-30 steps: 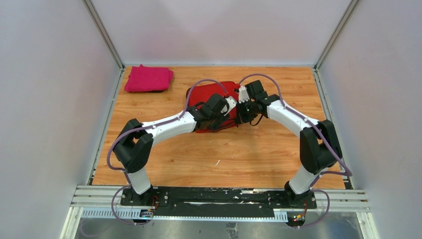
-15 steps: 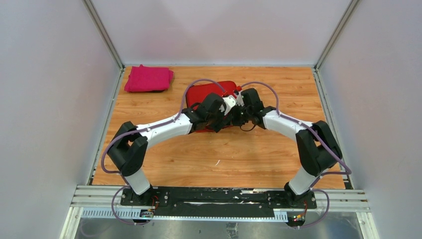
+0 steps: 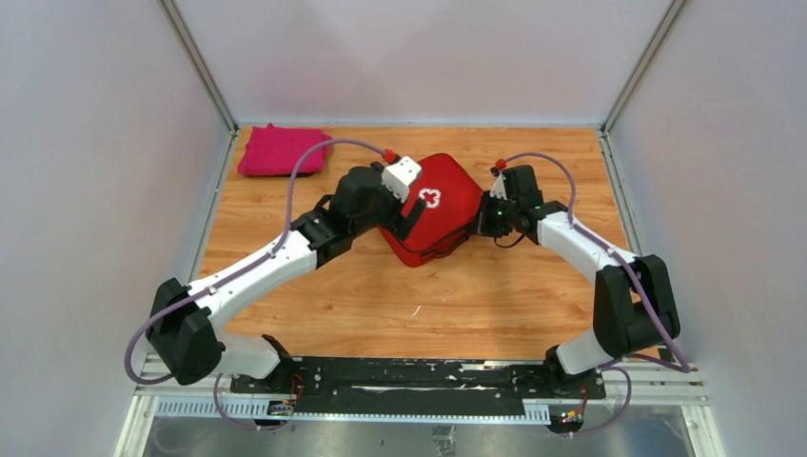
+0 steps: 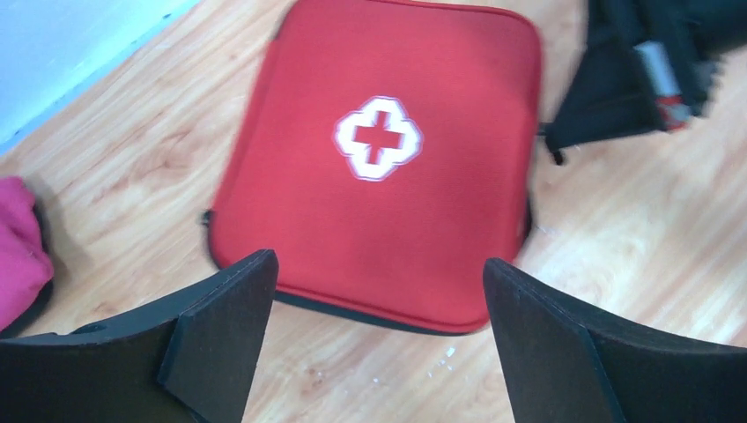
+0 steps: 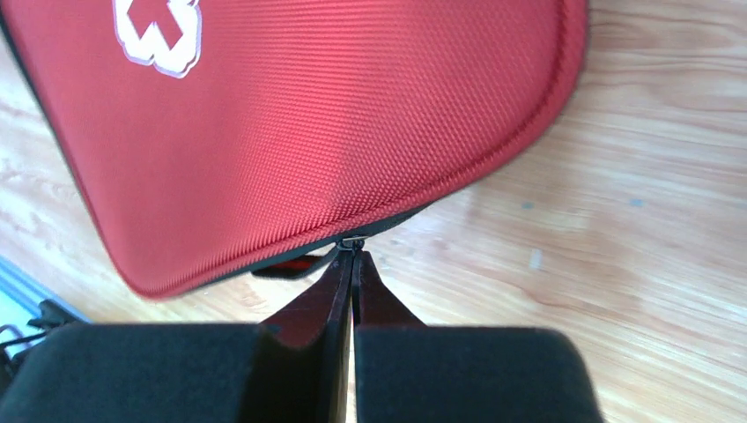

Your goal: Organize the medicine kit

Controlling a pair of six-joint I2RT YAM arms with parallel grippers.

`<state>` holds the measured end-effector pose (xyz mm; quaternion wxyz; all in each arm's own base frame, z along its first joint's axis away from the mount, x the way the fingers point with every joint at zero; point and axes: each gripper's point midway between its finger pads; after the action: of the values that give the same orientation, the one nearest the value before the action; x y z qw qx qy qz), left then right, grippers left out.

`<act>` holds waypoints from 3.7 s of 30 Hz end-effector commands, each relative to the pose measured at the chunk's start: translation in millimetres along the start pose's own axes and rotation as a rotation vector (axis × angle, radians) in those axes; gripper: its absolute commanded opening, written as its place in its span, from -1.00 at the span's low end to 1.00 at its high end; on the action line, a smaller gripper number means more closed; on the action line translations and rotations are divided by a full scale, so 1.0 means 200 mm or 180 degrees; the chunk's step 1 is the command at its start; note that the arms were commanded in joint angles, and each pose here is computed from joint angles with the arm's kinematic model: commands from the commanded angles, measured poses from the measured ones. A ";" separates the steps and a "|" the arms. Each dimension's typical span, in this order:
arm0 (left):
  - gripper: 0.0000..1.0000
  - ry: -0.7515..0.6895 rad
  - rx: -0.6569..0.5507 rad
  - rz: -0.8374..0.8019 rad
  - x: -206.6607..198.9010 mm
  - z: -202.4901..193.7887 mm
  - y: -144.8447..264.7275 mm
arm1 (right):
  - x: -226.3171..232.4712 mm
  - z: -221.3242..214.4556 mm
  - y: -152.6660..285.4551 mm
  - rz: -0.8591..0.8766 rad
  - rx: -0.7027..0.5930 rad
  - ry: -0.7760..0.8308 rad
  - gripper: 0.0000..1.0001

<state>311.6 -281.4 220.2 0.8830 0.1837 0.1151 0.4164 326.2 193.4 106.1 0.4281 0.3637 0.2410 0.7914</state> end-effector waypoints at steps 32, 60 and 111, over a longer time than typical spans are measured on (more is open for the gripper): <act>0.56 0.2272 0.0532 0.0007 0.28 -0.49 -0.28 | -0.19 0.17 -0.05 0.0107 0.0465 0.0405 -1.00; 0.76 0.0192 0.0386 0.0391 0.14 -0.39 0.27 | 0.07 0.23 -0.34 0.0544 0.0784 0.1544 -1.00; 0.40 -0.0916 0.1160 0.0523 0.02 -0.57 -0.17 | 0.21 -0.30 0.10 0.0931 0.1307 0.1055 -1.00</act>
<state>280.3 -274.1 95.2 0.8148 0.4200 0.0386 0.3978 303.8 214.7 98.3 0.2219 0.2821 0.3934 0.8464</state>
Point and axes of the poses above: each gripper's point midway between its finger pads, its own y axis back along the fingers, its own x axis along the line the jaws close on, z = x × y, and after that the axes turned 12 degrees about y, right-handed
